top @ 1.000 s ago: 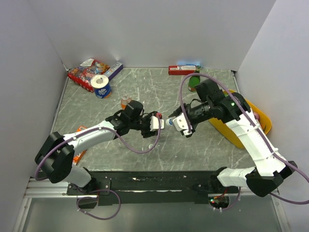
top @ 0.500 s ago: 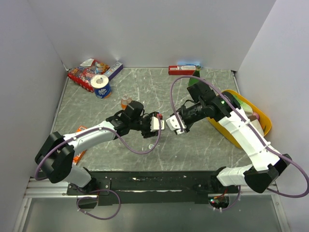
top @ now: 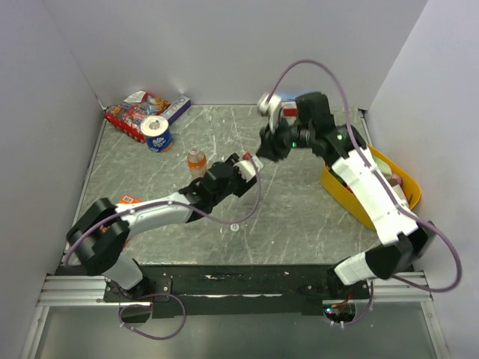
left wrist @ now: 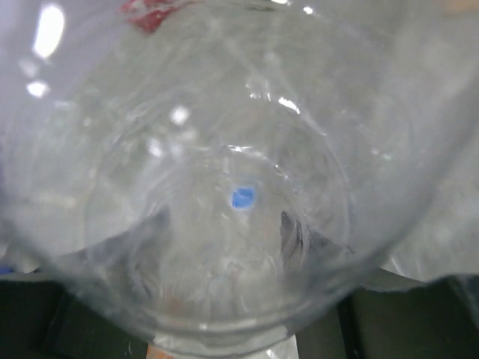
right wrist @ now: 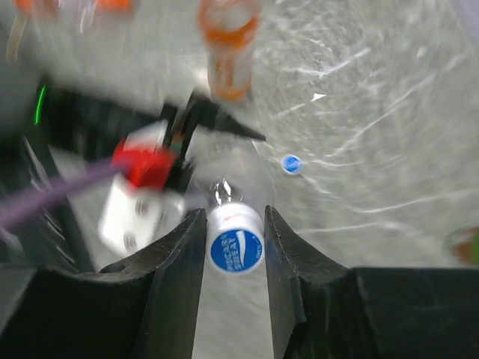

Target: Screw on the bottle caps

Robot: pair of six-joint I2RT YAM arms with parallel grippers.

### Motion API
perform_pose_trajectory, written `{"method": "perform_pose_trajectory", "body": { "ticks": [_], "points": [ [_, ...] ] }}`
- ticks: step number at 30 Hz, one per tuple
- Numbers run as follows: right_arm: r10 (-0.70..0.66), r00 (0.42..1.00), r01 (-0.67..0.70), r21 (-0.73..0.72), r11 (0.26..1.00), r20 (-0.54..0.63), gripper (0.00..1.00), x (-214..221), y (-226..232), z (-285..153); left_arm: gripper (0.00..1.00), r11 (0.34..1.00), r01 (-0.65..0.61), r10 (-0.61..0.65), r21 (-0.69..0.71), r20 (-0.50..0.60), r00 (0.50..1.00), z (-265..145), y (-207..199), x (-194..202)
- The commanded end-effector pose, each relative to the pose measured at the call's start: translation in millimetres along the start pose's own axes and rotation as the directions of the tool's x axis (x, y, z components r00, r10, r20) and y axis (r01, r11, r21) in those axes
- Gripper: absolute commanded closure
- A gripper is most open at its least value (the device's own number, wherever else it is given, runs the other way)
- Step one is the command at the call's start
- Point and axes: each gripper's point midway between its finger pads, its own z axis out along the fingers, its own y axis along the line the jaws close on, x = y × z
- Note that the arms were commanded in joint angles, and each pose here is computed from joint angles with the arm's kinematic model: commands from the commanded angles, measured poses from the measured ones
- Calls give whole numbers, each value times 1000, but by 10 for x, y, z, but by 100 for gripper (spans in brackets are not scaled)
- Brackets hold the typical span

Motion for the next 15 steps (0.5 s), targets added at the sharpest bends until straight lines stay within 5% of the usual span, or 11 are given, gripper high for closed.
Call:
{"method": "perform_pose_trajectory", "body": {
  "ticks": [1, 7, 8, 11, 15],
  "points": [
    [665, 747, -665, -41, 746, -9, 100, -24, 4, 205, 99, 916, 245, -209, -318, 142, 968, 187, 547, -512],
    [610, 790, -604, -92, 791, 63, 96, -376, -136, 98, 99, 926, 198, -181, -323, 80, 980, 297, 505, -344],
    [598, 794, -592, -87, 801, 111, 79, -451, -278, 0, 99, 934, 189, -177, -303, 66, 982, 290, 459, -281],
    [484, 836, -475, -99, 874, 259, 56, -816, -538, -332, 99, 959, 217, -210, -185, 55, 976, 256, 288, -229],
    [308, 887, -295, -93, 951, 344, 43, -800, -643, -620, 99, 960, 277, -278, 36, 48, 959, 134, 23, -224]
  ]
}}
